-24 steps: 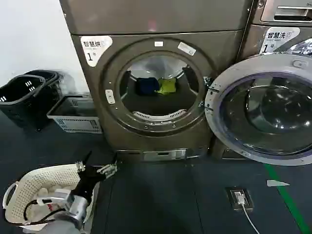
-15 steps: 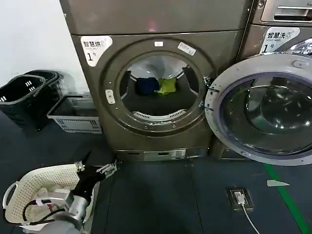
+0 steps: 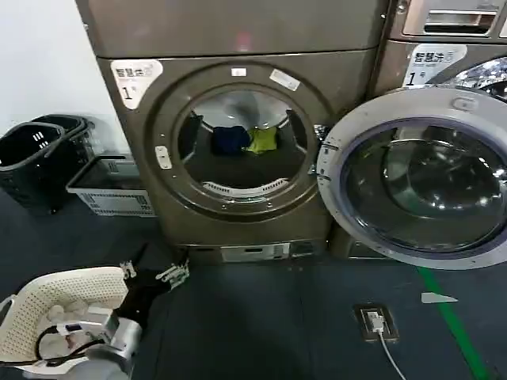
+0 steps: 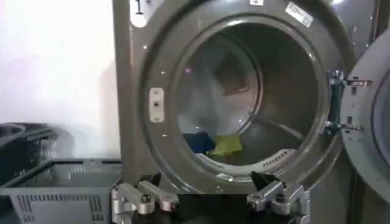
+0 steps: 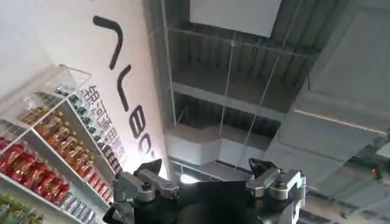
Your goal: Grasp the clothes from the dryer.
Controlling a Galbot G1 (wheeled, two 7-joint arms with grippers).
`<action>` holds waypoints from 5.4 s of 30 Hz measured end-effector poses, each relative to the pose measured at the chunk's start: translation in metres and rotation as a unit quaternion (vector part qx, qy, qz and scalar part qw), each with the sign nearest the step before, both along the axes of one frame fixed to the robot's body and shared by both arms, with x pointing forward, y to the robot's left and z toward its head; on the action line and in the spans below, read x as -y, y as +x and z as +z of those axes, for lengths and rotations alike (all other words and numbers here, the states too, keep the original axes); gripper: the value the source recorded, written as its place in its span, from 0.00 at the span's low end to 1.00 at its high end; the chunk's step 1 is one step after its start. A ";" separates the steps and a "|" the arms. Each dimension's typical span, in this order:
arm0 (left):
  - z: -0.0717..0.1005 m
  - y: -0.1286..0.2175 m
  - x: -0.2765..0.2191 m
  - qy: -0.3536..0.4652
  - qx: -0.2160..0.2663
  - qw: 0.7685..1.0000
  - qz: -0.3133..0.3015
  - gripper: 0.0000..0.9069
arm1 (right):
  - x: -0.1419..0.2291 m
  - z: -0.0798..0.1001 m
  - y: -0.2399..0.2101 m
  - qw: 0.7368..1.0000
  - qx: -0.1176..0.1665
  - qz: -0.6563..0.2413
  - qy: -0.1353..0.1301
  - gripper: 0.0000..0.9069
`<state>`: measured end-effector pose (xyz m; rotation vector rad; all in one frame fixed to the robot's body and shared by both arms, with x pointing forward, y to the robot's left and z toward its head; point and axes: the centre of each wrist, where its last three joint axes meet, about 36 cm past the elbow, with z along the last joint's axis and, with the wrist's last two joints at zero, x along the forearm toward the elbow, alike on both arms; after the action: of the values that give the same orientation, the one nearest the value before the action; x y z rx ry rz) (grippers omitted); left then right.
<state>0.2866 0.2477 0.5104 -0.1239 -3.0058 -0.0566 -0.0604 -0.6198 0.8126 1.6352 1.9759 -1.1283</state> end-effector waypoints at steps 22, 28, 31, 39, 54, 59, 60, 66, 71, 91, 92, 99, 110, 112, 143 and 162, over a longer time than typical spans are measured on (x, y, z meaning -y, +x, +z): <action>0.002 -0.001 -0.001 0.004 0.003 1.000 0.002 1.00 | -0.001 0.001 0.001 1.000 0.002 0.013 0.000 1.00; 0.004 -0.002 0.000 0.002 0.005 1.000 0.002 1.00 | -0.002 0.001 0.001 1.000 0.002 0.015 -0.001 1.00; 0.004 -0.002 0.000 0.000 0.005 1.000 0.002 1.00 | -0.001 0.001 0.002 1.000 0.004 0.015 -0.003 1.00; 0.008 -0.003 0.001 -0.002 0.012 1.000 0.002 1.00 | -0.002 0.002 0.002 0.999 0.009 0.030 -0.015 1.00; 0.013 -0.002 -0.001 -0.006 0.020 1.000 0.002 1.00 | -0.002 0.005 -0.001 0.997 0.021 0.063 -0.036 1.00; 0.016 -0.001 -0.001 -0.007 0.022 1.000 0.001 1.00 | -0.002 0.005 -0.001 0.996 0.023 0.071 -0.038 1.00; 0.016 -0.001 -0.001 -0.007 0.022 1.000 0.001 1.00 | -0.003 0.005 -0.002 0.996 0.024 0.071 -0.039 1.00; 0.016 -0.002 -0.001 -0.006 0.022 1.000 0.000 1.00 | -0.003 0.006 -0.003 0.996 0.026 0.073 -0.040 1.00; 0.017 -0.003 0.000 -0.005 0.023 1.000 -0.002 1.00 | -0.004 0.006 -0.005 0.996 0.028 0.076 -0.042 1.00; 0.021 -0.005 0.000 -0.006 0.030 1.000 -0.001 1.00 | -0.005 0.007 -0.007 0.995 0.027 0.085 -0.042 1.00; 0.021 -0.005 0.000 -0.006 0.030 1.000 -0.001 1.00 | -0.005 0.007 -0.007 0.995 0.027 0.085 -0.041 1.00; 0.021 -0.003 -0.001 -0.008 0.031 0.999 -0.001 1.00 | -0.005 0.007 -0.006 0.995 0.025 0.085 -0.040 1.00; 0.021 -0.003 -0.001 -0.009 0.031 0.999 -0.002 1.00 | -0.005 0.007 -0.006 0.995 0.024 0.086 -0.040 1.00; 0.021 -0.003 -0.001 -0.009 0.031 0.999 -0.002 1.00 | -0.005 0.007 -0.006 0.995 0.024 0.086 -0.040 1.00; 0.024 -0.006 0.000 -0.005 0.033 0.999 -0.005 1.00 | -0.005 0.007 -0.009 0.995 0.022 0.087 -0.038 1.00; 0.024 -0.004 -0.001 -0.009 0.035 0.999 -0.003 1.00 | -0.005 0.007 -0.010 0.995 0.019 0.089 -0.038 1.00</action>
<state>0.2826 0.2484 0.5343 -0.1346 -3.0760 -0.0336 -0.0708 -0.6143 0.8193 1.4008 1.9857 -1.0821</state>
